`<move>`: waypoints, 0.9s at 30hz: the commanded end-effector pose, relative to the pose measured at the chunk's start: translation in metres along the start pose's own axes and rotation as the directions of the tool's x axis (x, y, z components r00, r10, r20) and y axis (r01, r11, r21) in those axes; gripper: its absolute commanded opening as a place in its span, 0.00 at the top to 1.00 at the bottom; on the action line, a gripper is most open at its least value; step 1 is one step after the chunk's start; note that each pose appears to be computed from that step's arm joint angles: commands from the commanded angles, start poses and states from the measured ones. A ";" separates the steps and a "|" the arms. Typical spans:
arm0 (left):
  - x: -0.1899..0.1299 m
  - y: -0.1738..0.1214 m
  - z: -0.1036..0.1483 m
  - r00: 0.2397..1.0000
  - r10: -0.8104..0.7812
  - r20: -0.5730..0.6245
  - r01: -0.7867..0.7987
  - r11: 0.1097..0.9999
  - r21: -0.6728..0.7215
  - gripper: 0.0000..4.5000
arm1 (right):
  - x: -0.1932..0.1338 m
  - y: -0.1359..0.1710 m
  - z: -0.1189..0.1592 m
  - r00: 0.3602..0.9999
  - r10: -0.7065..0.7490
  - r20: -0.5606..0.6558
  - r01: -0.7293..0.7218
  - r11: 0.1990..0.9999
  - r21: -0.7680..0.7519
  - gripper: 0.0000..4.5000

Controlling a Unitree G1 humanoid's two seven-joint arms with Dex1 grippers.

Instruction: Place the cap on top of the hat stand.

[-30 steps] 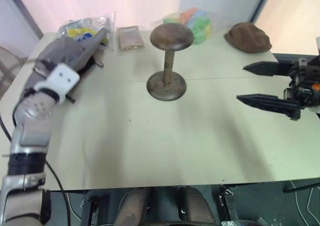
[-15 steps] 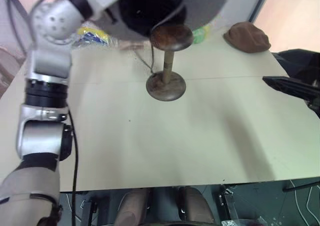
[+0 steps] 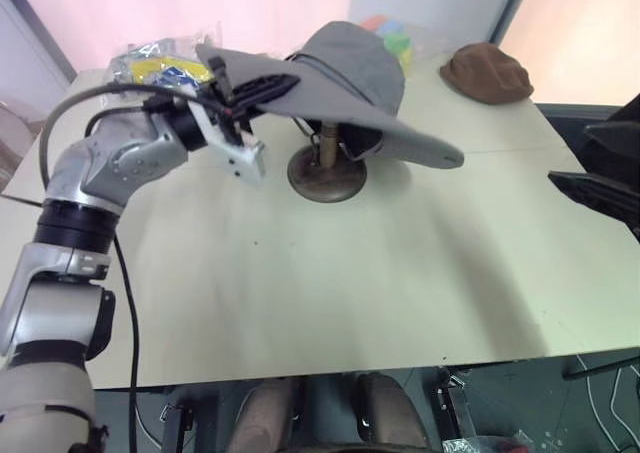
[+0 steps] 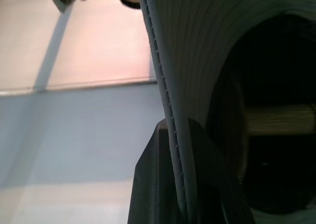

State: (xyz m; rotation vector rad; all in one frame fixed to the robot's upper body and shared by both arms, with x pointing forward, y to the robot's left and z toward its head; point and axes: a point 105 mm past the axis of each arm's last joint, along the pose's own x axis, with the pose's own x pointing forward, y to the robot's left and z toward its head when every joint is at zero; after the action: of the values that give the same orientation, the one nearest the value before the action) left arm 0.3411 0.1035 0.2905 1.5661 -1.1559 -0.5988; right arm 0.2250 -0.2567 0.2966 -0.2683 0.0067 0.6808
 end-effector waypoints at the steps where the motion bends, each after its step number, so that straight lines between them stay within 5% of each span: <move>1: -0.007 -0.016 0.001 0.999 -0.032 0.009 0.032 0.999 0.016 0.99 | -0.004 0.001 0.005 1.000 -0.014 0.018 0.014 0.999 -0.042 0.00; 8: -0.025 -0.070 -0.009 0.988 -0.115 -0.104 0.093 0.977 -0.193 0.99 | 0.003 0.001 -0.005 0.999 -0.006 -0.052 0.003 0.998 -0.064 0.00; 14: -0.030 -0.099 0.009 0.983 -0.177 -0.053 0.158 0.954 -0.253 0.99 | 0.009 0.001 -0.011 0.996 0.006 -0.094 -0.013 0.997 -0.074 0.00; 23: -0.023 -0.099 0.012 0.985 -0.165 -0.043 0.146 0.946 -0.288 0.99 | 0.009 -0.001 -0.002 0.997 0.016 -0.072 -0.021 0.997 -0.070 0.00; 27: -0.025 -0.103 0.015 0.983 -0.179 -0.034 0.158 0.931 -0.329 0.68 | 0.008 -0.001 -0.005 0.996 0.016 -0.082 -0.022 0.997 -0.071 0.00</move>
State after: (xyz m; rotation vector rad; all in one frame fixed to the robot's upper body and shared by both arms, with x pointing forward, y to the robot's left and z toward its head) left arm 0.3588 0.1195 0.1768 1.4285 -0.7994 -0.8149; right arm 0.2353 -0.2532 0.2831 -0.3336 0.0886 0.6978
